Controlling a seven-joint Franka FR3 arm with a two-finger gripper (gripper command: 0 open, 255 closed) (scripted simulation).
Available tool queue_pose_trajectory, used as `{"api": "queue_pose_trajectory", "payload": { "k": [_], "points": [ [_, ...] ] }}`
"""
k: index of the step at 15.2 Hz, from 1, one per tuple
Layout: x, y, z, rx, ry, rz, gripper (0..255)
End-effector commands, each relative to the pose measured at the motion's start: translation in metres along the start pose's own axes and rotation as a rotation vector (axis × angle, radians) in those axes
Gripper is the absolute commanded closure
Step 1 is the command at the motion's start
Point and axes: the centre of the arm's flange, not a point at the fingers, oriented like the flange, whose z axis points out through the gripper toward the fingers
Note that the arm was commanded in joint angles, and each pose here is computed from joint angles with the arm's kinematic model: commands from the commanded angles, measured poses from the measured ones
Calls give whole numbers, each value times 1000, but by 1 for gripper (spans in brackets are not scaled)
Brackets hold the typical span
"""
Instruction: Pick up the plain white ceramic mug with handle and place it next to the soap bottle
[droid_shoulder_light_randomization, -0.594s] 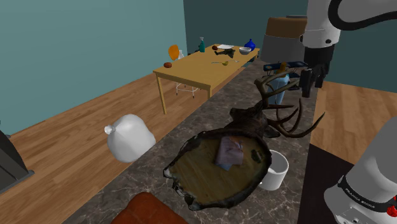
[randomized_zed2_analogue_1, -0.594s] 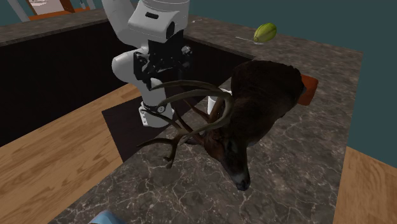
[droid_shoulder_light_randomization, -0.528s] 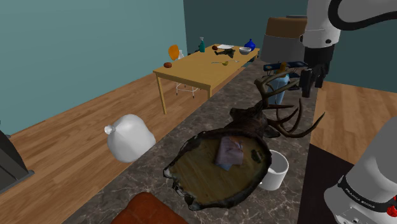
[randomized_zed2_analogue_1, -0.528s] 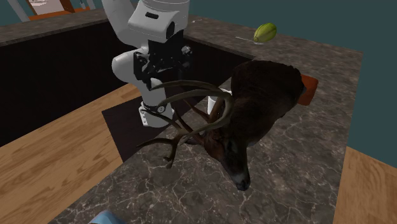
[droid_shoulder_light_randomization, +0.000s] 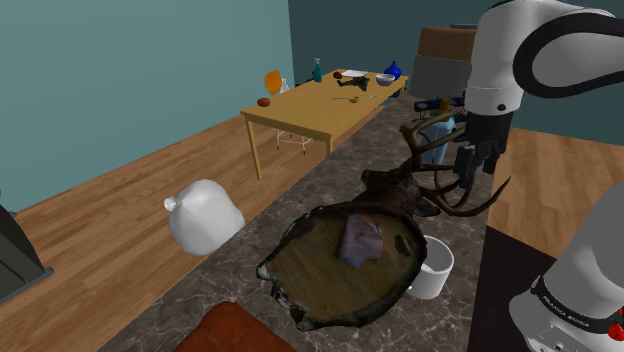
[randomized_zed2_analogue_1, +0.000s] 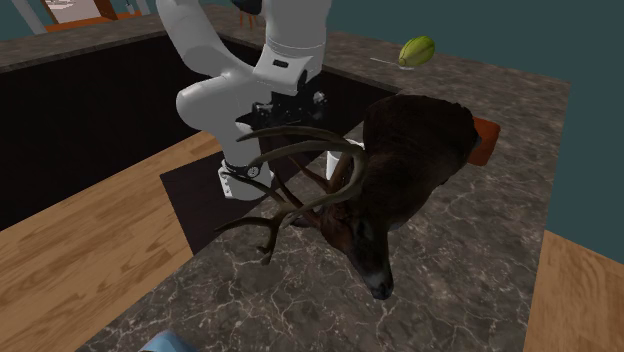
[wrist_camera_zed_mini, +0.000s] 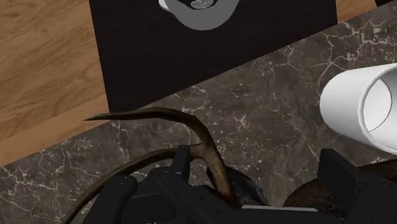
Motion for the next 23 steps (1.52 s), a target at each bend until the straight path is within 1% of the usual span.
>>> {"api": "queue_pose_trajectory", "payload": {
  "k": [1, 11, 12, 19, 23],
  "points": [
    [-7, -19, 15, 15, 6, 20, 0],
    [-26, -115, 93, 80, 35, 105, 0],
    [-26, -118, 95, 82, 36, 108, 0],
    [-25, -121, 135, 82, 36, 108, 0],
    [-25, -121, 135, 82, 36, 108, 0]
  ]
}}
